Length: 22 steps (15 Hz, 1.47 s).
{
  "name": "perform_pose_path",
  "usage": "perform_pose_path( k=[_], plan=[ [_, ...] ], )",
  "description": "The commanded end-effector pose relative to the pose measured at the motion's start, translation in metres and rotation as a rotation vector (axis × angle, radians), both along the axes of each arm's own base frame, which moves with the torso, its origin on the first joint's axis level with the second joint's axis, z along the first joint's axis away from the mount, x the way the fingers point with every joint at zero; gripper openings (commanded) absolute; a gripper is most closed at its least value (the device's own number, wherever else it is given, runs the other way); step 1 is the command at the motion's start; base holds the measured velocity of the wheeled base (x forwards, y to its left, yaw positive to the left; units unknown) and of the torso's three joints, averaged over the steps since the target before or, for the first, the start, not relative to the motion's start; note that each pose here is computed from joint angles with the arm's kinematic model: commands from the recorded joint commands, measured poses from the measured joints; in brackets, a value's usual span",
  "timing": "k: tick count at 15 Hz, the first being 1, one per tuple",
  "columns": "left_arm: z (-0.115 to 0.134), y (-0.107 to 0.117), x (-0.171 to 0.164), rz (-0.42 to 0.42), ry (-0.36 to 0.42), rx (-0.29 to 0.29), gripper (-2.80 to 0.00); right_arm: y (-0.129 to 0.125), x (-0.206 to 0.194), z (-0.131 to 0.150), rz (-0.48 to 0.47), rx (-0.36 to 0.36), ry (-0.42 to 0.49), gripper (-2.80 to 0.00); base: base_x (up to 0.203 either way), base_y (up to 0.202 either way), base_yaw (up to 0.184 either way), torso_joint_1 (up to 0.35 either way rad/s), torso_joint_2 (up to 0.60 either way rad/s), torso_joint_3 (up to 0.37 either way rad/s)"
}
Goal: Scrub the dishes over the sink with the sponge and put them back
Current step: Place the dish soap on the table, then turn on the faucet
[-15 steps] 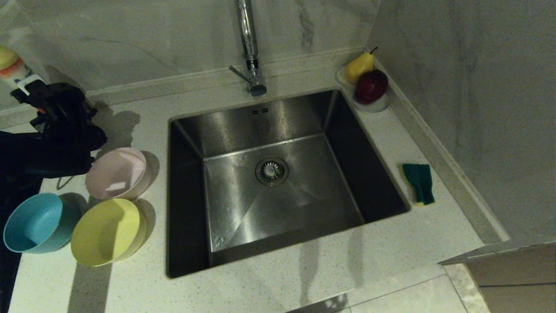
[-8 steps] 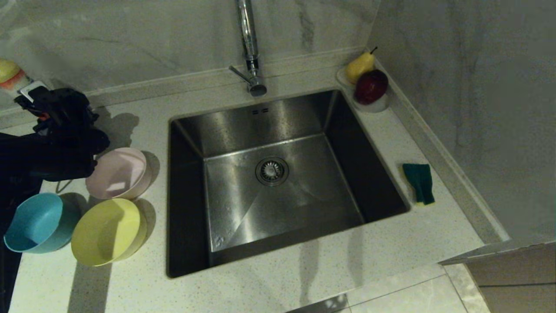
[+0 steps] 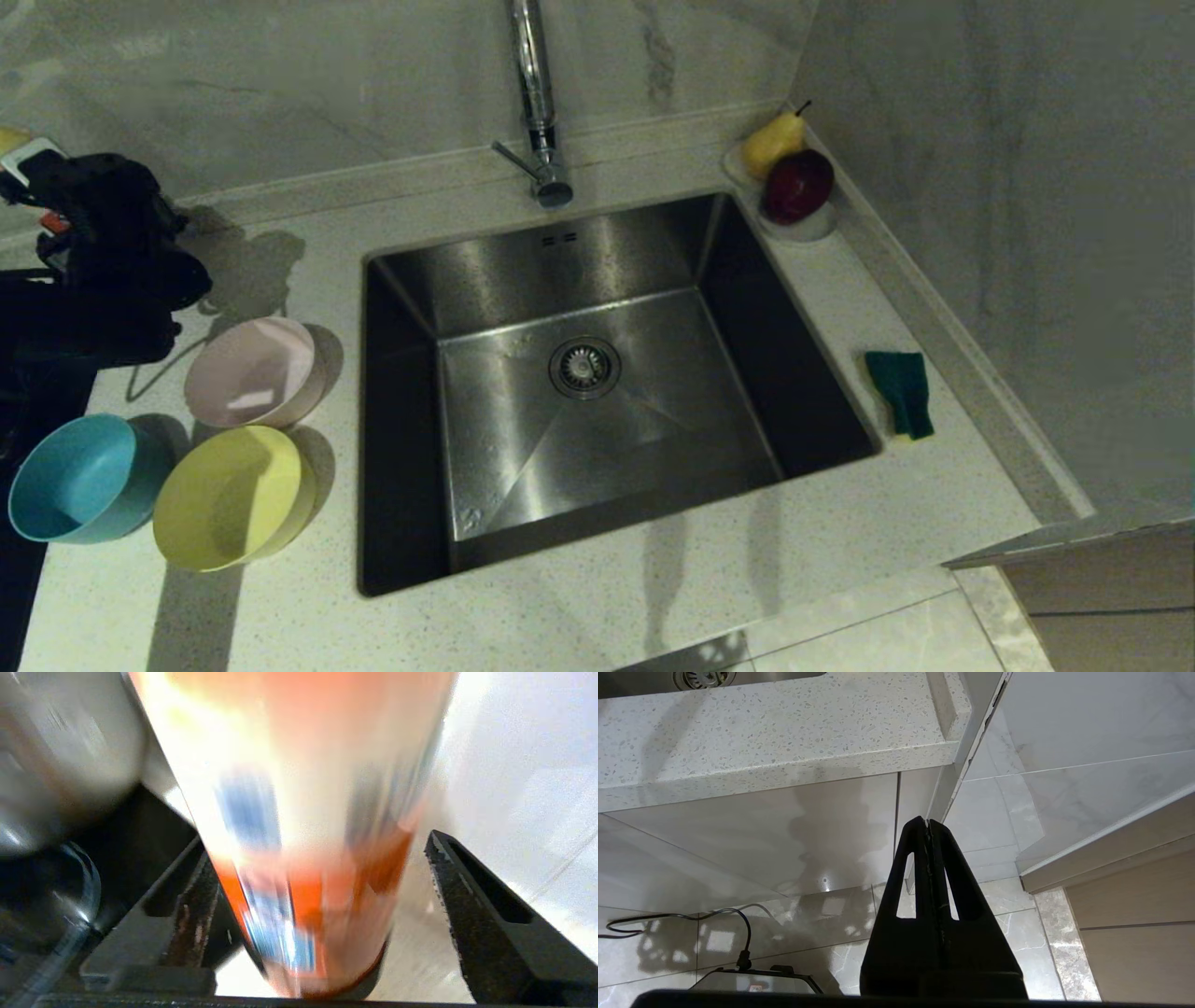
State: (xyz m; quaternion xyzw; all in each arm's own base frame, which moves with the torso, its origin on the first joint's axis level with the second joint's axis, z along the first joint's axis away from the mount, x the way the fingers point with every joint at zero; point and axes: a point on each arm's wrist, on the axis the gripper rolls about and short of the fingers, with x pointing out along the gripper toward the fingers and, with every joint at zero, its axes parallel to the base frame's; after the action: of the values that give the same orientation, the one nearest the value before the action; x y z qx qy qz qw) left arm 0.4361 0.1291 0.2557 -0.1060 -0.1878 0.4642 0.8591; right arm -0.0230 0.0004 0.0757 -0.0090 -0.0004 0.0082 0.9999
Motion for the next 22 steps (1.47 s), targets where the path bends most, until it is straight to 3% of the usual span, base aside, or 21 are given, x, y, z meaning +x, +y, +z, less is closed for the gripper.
perform_pose_path(
  k=[1,4,7,8,11,14,19,22],
  plan=[
    [0.053,-0.009,-0.034,0.001,-0.090,0.020,0.00,0.000,0.000,0.000,0.000,0.000,0.001,-2.80,0.000,0.000,0.000,0.000,0.00,0.000],
    [0.103,-0.020,-0.077,0.002,-0.151,0.040,0.00,0.000,0.000,0.000,0.000,-0.001,0.001,-2.80,0.000,0.000,0.000,0.000,0.00,0.000],
    [0.161,-0.038,-0.146,-0.027,-0.205,0.071,0.00,0.000,0.000,0.000,0.000,0.000,0.001,-2.80,0.000,0.000,0.000,0.000,0.00,0.000],
    [0.176,-0.045,-0.172,-0.043,-0.203,0.078,-2.80,0.000,0.000,0.000,0.000,0.000,0.001,-2.80,0.000,0.000,0.000,0.000,0.00,0.000],
    [0.199,-0.068,-0.242,-0.111,-0.129,0.075,-2.80,0.000,0.000,0.000,0.000,0.000,0.001,-2.80,0.000,0.000,0.000,0.000,0.00,0.000],
    [0.193,-0.085,-0.295,-0.255,-0.028,0.102,-2.80,0.000,0.000,0.000,0.000,0.000,0.001,-2.80,0.000,0.000,0.000,0.000,0.00,0.000],
    [0.112,-0.117,-0.372,-0.658,0.290,0.241,-2.80,0.000,0.000,0.000,0.000,0.000,0.002,-2.80,0.000,0.000,0.000,0.000,0.00,0.000],
    [0.042,-0.126,-0.413,-0.802,0.404,0.299,-2.80,0.000,0.000,0.000,0.000,0.000,0.001,-2.80,0.000,0.000,0.000,0.000,0.00,0.000]
  ],
)
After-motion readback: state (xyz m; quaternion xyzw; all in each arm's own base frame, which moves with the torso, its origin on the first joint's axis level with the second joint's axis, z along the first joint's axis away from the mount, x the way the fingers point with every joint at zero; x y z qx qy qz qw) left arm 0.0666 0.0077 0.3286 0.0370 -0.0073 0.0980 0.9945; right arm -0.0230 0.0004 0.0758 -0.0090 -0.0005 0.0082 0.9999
